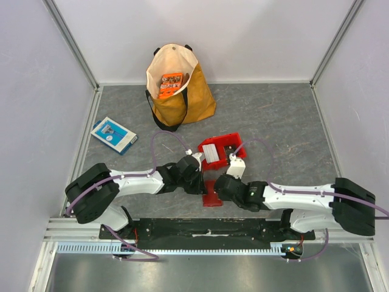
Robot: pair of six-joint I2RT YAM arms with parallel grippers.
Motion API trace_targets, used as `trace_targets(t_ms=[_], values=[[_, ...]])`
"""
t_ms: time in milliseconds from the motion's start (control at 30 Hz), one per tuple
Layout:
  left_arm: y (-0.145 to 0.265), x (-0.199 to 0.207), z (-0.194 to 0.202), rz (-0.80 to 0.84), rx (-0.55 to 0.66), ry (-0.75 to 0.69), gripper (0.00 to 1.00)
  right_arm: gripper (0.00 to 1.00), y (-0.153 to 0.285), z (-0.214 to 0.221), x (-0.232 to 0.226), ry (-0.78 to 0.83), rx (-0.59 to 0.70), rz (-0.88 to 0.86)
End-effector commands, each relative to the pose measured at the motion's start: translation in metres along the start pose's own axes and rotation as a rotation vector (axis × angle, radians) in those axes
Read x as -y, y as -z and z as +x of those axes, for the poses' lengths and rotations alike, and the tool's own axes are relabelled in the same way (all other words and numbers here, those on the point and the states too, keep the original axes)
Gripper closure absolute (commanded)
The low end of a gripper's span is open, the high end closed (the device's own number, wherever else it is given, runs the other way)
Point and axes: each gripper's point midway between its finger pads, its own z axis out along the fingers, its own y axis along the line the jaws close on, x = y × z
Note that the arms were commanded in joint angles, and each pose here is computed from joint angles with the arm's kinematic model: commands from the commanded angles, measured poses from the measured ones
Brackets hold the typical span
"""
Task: Put the credit cards into the card holder
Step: Close the card holder at the center of the board.
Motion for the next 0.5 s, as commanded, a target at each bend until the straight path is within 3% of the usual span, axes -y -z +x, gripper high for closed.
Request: trace_targets(t_ms=[0,133,300,367,467], values=[[-0.005,-0.005,0.008,-0.021,-0.025,-0.053,0.98,0.97,-0.007,-0.004,-0.036,0.021,-0.014,-0.065],[-0.002,-0.005,0.011,-0.018,-0.028,-0.052,0.98,0.92,-0.018,0.002,-0.045,0.065,-0.047,-0.038],[0.001,-0.006,0.014,-0.009,-0.035,-0.05,0.98,0.71,-0.013,-0.003,-0.045,0.076,-0.039,-0.047],[0.003,-0.004,0.012,-0.008,-0.026,-0.052,0.98,0.58,0.002,-0.021,-0.054,0.055,0.008,-0.1],[0.005,-0.002,0.01,-0.003,-0.02,-0.055,0.98,0.54,0.023,-0.044,-0.058,0.035,0.076,-0.157]])
